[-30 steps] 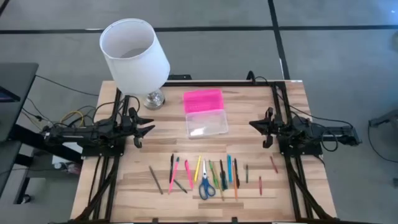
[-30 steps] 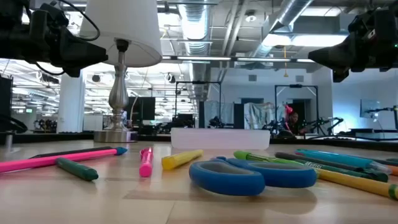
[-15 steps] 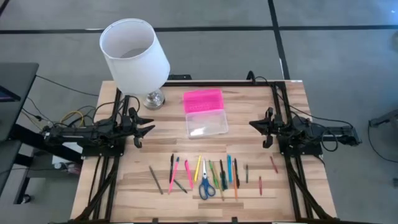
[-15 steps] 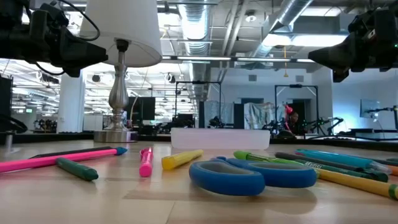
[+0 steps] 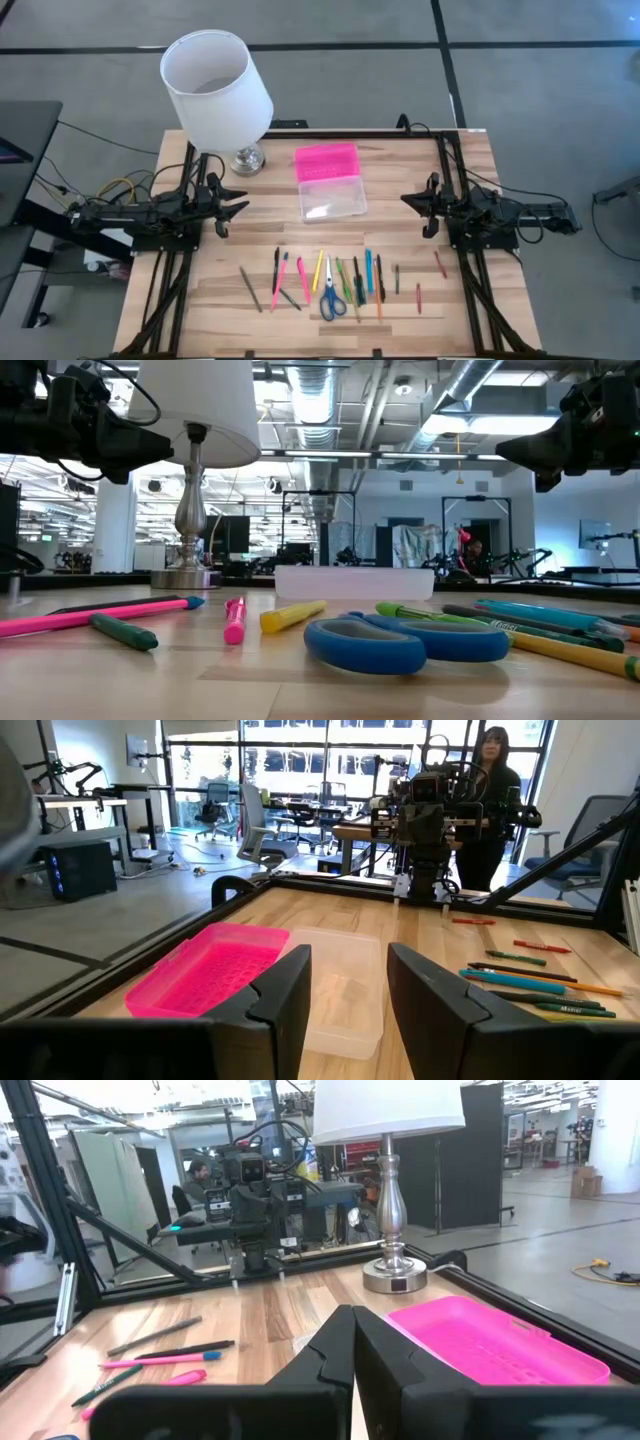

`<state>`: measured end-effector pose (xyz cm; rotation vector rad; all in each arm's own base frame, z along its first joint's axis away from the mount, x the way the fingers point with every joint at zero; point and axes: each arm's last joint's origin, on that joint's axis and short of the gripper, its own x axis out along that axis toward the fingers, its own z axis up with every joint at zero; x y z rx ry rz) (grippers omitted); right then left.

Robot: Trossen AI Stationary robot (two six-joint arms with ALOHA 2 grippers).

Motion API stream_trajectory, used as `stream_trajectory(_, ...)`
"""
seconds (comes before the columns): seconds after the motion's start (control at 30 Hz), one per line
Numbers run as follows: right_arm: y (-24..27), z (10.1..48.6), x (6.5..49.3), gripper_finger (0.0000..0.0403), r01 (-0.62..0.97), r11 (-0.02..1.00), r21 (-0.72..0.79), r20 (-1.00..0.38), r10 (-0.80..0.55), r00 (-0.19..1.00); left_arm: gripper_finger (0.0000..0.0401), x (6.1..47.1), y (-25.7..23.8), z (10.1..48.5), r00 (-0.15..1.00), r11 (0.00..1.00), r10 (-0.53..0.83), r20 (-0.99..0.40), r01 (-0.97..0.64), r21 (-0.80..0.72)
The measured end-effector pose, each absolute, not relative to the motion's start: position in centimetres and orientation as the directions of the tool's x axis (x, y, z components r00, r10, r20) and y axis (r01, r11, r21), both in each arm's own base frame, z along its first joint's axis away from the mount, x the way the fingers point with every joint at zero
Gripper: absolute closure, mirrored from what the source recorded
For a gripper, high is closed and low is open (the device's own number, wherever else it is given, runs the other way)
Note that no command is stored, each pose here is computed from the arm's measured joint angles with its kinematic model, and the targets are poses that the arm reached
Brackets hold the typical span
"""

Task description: Pick & place school supplies into a supply box

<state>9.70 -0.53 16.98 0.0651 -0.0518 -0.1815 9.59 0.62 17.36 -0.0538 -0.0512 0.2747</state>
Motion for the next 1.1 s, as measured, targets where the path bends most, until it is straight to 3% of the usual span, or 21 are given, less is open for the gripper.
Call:
stream_trajectory(0.87, -0.53, 16.97, 9.7, 0.0403, 0.179, 0.981, 0.069, 0.045, -0.182, 0.982, 0.0273, 9.59, 0.59, 17.38, 0.963, 0.963, 0.264, 0.045, -0.261, -0.067)
stream_trajectory(1.1, -0.53, 16.98, 9.7, 0.0403, 0.179, 0.981, 0.069, 0.046, -0.182, 0.982, 0.0273, 9.64, 0.41, 17.42, 0.978, 0.914, 0.203, 0.052, -0.169, -0.37)
